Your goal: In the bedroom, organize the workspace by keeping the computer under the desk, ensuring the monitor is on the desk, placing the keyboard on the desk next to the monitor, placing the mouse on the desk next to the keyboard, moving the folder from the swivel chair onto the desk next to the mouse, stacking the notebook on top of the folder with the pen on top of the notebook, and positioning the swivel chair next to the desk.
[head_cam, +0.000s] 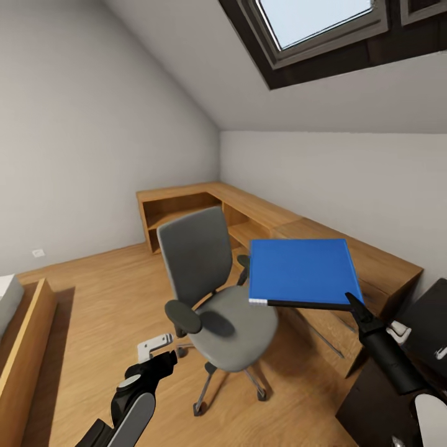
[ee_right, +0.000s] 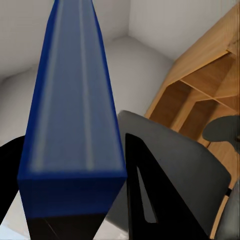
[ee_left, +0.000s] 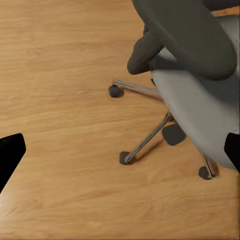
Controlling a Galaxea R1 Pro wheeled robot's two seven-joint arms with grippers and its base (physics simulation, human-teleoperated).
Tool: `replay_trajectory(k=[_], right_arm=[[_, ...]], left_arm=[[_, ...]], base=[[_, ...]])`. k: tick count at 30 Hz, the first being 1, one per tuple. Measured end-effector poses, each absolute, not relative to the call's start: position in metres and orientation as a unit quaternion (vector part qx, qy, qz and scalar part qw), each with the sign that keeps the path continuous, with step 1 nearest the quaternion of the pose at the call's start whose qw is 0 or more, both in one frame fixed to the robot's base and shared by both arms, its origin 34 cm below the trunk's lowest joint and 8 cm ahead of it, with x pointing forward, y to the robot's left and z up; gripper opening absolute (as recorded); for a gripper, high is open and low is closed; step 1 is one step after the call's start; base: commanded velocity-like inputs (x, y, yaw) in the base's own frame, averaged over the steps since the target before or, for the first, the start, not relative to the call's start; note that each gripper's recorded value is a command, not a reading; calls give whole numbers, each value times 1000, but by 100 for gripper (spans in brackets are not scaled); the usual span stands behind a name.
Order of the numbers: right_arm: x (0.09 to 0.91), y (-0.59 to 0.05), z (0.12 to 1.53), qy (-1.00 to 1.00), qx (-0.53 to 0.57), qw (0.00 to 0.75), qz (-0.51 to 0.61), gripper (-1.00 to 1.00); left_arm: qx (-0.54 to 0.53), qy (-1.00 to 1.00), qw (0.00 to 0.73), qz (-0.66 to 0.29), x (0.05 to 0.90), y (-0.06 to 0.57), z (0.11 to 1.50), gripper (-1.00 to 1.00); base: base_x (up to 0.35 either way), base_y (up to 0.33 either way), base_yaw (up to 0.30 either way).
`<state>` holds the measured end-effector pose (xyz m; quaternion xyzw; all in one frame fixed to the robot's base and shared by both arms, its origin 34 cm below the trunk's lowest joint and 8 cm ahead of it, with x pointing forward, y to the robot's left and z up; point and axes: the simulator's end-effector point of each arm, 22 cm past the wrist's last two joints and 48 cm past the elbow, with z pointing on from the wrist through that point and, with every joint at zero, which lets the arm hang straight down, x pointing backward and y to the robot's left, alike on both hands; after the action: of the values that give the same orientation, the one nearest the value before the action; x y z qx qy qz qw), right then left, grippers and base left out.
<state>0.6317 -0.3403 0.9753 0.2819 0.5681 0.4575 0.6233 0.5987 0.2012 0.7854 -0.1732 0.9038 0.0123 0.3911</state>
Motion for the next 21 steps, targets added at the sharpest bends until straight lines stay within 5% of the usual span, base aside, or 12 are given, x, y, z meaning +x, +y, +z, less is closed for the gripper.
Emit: replay_trajectory(k=[21], right_arm=[[633,-358,996,569,305,630,433,-100]], left_arm=[[-172,907,384,14,598,200,812,100]], base=[[0,0,-259]])
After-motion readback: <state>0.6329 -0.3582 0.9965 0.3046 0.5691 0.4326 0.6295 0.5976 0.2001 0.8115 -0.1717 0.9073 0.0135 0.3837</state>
